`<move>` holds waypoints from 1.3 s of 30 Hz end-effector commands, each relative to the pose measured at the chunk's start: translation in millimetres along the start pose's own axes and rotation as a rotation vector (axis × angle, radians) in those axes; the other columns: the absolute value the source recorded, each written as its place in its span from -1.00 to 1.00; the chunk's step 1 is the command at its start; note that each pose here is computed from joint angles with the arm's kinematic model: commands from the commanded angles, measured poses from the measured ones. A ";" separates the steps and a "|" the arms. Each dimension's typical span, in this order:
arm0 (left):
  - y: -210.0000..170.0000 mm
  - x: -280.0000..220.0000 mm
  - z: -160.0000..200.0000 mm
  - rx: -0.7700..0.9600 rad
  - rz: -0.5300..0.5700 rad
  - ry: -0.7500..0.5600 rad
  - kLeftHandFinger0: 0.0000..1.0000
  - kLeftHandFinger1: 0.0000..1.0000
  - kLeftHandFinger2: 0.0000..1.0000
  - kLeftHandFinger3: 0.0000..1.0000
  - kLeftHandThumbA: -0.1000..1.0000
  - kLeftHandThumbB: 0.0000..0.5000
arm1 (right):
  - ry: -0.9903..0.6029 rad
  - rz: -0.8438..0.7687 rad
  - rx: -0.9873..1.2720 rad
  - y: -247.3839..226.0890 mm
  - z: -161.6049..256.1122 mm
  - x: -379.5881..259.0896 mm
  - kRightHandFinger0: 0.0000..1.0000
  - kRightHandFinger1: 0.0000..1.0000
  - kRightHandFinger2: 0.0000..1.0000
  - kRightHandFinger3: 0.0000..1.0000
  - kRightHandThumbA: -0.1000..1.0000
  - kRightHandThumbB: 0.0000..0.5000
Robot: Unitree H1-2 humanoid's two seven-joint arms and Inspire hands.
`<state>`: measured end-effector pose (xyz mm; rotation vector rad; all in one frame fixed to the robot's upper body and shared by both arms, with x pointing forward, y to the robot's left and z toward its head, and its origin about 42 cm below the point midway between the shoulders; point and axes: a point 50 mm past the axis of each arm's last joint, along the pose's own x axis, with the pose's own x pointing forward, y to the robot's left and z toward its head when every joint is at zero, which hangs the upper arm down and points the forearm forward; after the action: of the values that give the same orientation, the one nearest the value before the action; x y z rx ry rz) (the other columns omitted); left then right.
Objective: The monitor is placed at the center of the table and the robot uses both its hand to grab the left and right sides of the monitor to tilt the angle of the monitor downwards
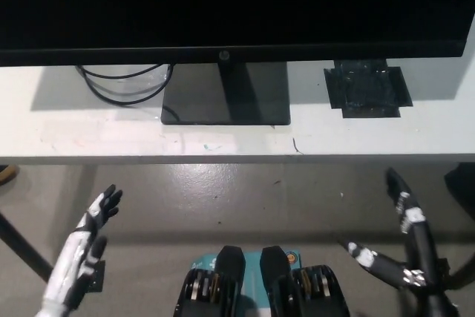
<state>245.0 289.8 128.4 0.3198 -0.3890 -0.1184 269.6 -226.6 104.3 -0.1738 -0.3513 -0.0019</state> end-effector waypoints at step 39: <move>302.1 187.5 129.6 0.716 0.201 0.024 1.00 1.00 1.00 1.00 1.00 0.61 | -0.100 0.043 -0.275 -173.5 102.5 275.9 1.00 1.00 1.00 1.00 1.00 0.86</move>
<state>370.7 492.6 374.4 0.8801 -0.4959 0.2121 469.9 -367.9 284.8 -0.4371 -0.4261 -0.0490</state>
